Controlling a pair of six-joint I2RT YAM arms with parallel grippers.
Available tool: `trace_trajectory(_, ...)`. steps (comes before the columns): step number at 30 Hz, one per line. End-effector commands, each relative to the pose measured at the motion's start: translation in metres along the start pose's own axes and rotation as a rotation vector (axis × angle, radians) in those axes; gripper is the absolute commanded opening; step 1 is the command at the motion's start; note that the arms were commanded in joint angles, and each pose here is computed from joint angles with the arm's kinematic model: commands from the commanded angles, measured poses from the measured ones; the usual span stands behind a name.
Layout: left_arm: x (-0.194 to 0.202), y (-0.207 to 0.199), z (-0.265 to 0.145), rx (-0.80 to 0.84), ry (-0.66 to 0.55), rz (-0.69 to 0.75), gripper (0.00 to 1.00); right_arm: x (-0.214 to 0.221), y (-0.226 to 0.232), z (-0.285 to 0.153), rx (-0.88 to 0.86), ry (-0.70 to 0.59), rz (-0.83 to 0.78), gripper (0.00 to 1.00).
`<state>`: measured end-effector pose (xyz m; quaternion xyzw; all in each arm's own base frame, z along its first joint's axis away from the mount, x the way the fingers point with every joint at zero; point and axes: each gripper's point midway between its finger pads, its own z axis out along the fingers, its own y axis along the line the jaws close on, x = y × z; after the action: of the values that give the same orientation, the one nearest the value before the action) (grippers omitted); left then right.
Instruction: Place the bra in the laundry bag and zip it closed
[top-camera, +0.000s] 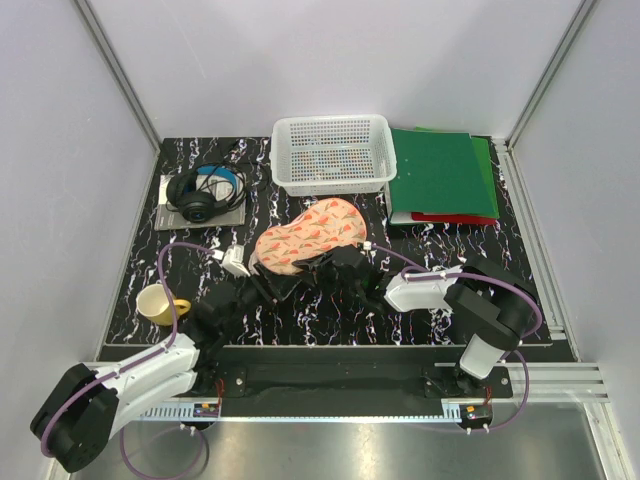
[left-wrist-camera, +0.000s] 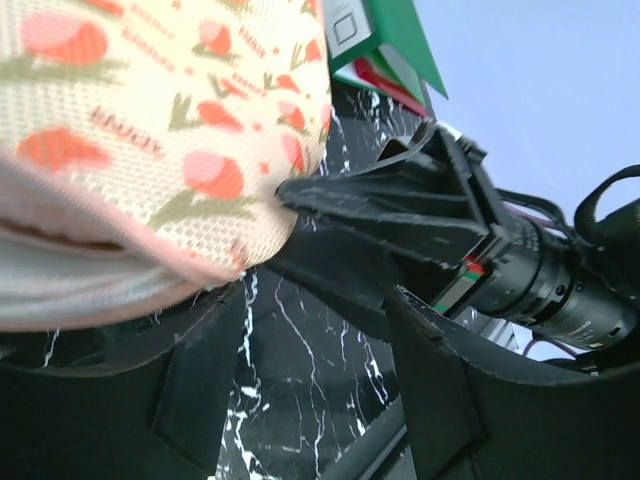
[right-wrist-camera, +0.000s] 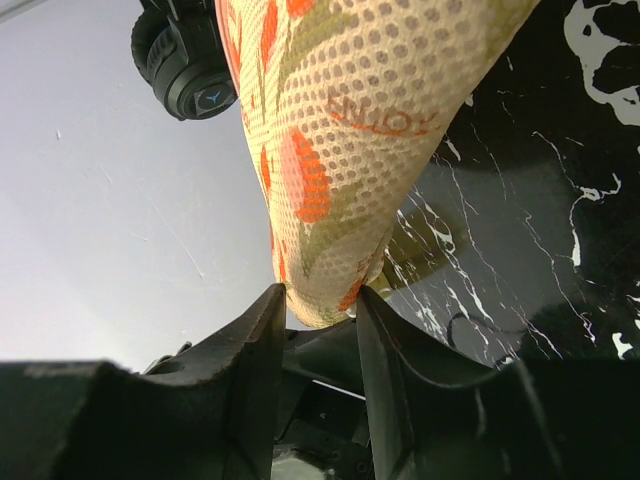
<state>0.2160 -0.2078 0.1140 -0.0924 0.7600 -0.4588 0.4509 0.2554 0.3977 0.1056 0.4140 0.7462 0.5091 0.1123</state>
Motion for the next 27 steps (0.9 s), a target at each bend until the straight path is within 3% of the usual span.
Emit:
trace_trajectory(1, 0.005, -0.007, -0.002, 0.029, 0.033, -0.054, 0.6, 0.01, 0.022, -0.006, -0.062, 0.019, -0.008, 0.42)
trace_trajectory(5, 0.024, 0.011, -0.012, -0.087, 0.141, -0.071, 0.6, 0.005, 0.004, -0.009, -0.028, 0.011, -0.069, 0.49)
trace_trajectory(6, 0.023, 0.012, -0.016, -0.111, 0.15, -0.072, 0.6, 0.005, -0.001, -0.012, -0.016, 0.017, -0.112, 0.58)
trace_trajectory(11, 0.029, 0.049, -0.045, -0.393, 0.205, -0.123, 0.72, 0.002, -0.044, -0.028, 0.058, 0.074, -0.306, 0.79)
trace_trajectory(17, 0.004, 0.034, -0.041, -0.367, 0.181, -0.124, 0.75, -0.013, -0.101, -0.075, 0.126, 0.163, -0.563, 0.94)
trace_trajectory(19, -0.001, 0.039, -0.04, -0.425, 0.226, -0.095, 0.77, -0.037, -0.098, -0.088, 0.118, 0.111, -0.587, 1.0)
trace_trajectory(22, -0.014, 0.049, -0.035, -0.466, 0.245, -0.101, 0.83, -0.073, -0.071, -0.099, 0.092, 0.054, -0.671, 1.0)
trace_trajectory(27, -0.041, 0.071, -0.029, -0.506, 0.2, -0.128, 0.84, -0.13, -0.03, -0.1, 0.134, -0.023, -0.891, 1.0)
